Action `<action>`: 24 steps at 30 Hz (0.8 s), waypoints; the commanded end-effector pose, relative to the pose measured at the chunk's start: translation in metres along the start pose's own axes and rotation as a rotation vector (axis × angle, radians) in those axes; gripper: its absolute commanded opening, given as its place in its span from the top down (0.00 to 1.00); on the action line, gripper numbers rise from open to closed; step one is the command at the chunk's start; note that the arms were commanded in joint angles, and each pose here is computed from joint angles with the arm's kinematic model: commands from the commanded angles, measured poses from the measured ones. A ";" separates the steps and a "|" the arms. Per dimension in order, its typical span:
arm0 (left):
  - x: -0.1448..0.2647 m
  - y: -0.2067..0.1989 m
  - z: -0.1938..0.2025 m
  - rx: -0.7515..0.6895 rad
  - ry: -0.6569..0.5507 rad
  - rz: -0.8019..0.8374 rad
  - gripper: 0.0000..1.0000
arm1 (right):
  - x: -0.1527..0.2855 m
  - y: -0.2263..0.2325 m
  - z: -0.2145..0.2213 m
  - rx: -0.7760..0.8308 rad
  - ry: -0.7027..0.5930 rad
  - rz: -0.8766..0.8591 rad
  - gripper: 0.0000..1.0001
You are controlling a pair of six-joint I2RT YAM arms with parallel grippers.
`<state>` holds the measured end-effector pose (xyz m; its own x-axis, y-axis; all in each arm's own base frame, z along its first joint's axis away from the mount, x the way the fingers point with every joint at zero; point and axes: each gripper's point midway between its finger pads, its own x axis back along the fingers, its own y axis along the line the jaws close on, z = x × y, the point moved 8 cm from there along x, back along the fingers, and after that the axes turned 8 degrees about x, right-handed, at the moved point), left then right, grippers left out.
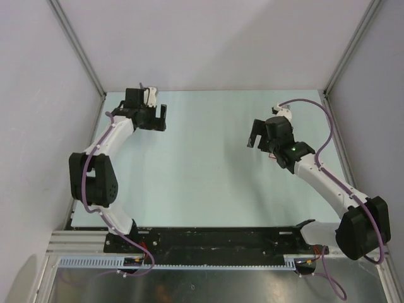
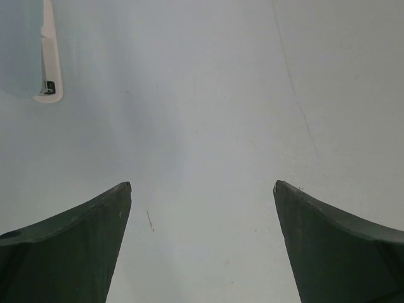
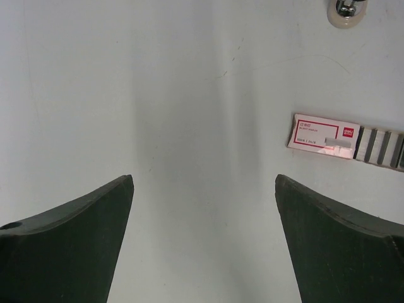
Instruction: Unload the staples from the stapler
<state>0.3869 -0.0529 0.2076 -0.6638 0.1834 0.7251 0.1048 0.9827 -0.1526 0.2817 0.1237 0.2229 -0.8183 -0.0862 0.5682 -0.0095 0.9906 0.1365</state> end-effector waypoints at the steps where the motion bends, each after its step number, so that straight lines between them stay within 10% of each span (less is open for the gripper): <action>1: -0.011 0.006 -0.020 -0.033 -0.068 -0.073 0.00 | 0.007 0.007 -0.012 0.018 -0.048 0.011 0.01; 24: -0.107 0.117 -0.085 0.195 -0.223 -0.374 0.01 | 0.007 0.021 -0.013 0.007 -0.142 -0.100 0.05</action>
<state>0.5182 0.0176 0.1634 -0.7577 -0.1379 0.6379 -0.1884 0.9820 -0.0115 0.2765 0.1408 0.2341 -0.8641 -0.1476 0.4811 -0.0861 0.9853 0.1477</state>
